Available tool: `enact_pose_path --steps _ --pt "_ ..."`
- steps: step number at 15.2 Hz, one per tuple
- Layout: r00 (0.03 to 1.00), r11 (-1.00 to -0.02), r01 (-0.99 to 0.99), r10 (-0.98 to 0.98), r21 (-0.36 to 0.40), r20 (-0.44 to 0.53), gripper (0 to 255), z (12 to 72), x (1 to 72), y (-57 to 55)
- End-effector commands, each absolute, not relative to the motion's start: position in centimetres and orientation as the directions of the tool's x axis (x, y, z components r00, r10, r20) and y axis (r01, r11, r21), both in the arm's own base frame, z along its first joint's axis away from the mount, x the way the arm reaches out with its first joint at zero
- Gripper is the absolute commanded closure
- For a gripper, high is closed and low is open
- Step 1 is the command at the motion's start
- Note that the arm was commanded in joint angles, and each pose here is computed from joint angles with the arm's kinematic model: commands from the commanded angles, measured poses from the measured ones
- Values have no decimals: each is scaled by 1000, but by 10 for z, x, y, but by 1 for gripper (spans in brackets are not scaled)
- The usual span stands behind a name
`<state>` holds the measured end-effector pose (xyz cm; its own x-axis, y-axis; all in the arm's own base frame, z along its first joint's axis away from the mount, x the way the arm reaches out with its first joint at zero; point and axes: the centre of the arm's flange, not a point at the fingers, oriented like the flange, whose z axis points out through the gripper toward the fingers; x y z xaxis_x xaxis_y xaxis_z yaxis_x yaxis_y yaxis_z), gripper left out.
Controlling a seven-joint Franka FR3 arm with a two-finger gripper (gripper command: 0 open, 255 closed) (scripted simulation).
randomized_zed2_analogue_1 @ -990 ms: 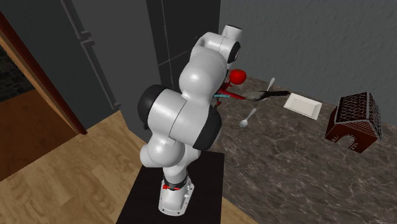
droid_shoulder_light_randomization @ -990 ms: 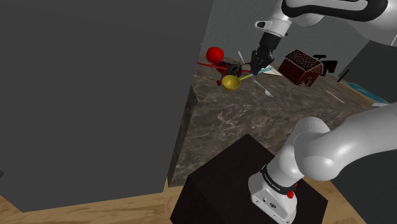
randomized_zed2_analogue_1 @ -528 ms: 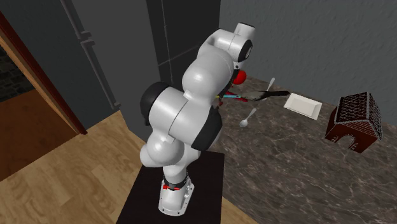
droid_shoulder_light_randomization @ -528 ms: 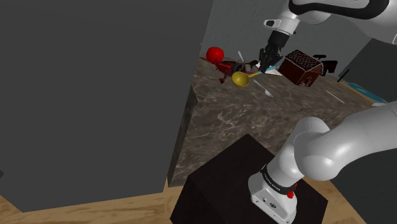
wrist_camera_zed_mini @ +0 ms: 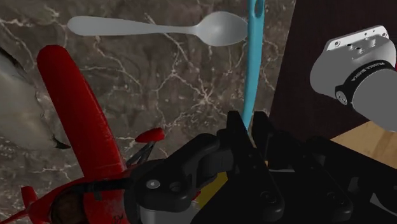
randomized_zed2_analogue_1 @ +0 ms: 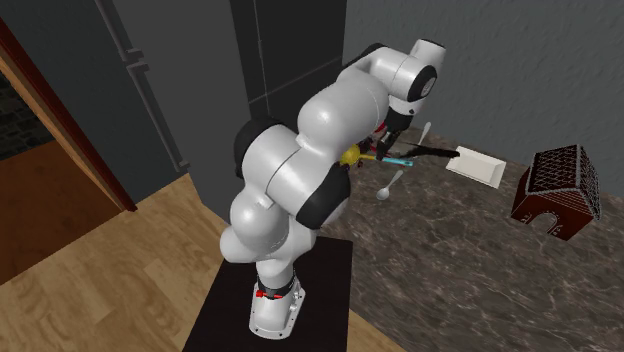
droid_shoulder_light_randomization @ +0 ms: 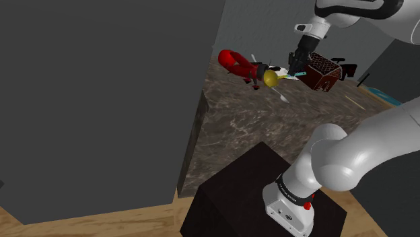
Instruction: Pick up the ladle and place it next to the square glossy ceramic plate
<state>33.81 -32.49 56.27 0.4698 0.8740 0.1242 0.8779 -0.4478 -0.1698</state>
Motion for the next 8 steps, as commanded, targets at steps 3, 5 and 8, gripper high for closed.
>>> enact_pose_path --steps 3,5,8 --pt "469 -448 878 874 -168 123 255 563 327 -376" --pt "469 -448 878 874 -169 123 255 563 322 -402" --pt "469 -448 878 874 -169 123 255 563 313 -441"
